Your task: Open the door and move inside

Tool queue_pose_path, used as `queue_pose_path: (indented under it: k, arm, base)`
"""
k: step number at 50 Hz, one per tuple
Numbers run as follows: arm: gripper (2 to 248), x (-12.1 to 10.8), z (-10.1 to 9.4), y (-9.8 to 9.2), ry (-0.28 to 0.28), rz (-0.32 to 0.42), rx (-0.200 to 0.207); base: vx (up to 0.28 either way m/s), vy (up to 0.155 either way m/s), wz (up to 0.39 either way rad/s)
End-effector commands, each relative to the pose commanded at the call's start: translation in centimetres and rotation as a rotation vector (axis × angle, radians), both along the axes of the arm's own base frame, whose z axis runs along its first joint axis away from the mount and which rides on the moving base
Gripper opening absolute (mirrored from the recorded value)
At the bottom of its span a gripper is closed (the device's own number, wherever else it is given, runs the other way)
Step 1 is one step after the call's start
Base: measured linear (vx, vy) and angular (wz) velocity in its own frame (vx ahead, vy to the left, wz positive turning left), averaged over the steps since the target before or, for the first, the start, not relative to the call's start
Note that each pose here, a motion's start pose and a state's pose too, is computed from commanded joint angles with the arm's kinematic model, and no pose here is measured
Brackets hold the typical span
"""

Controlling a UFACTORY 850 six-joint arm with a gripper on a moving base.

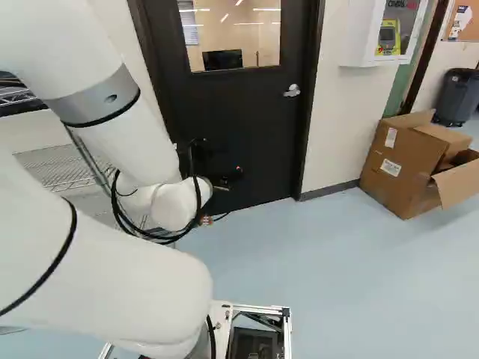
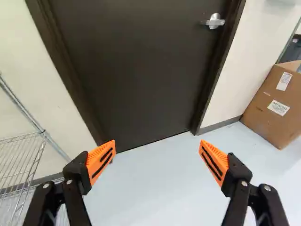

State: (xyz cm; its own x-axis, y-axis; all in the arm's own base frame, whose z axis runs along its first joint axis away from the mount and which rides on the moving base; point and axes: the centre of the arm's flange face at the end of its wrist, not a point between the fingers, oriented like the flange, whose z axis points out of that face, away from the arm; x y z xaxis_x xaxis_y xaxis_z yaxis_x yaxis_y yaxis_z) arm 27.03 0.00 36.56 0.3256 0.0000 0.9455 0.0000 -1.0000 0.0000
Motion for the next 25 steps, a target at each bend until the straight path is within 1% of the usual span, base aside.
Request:
queue_pose_path:
  k: [17,25]
  arm:
    - [247,0.00,0.00,0.00,0.000,0.000,0.000]
    - [247,0.00,0.00,0.00,0.000,0.000,0.000]
  base:
    - [0.266,-0.104,0.007]
    - [0.219,-0.140,0.006]
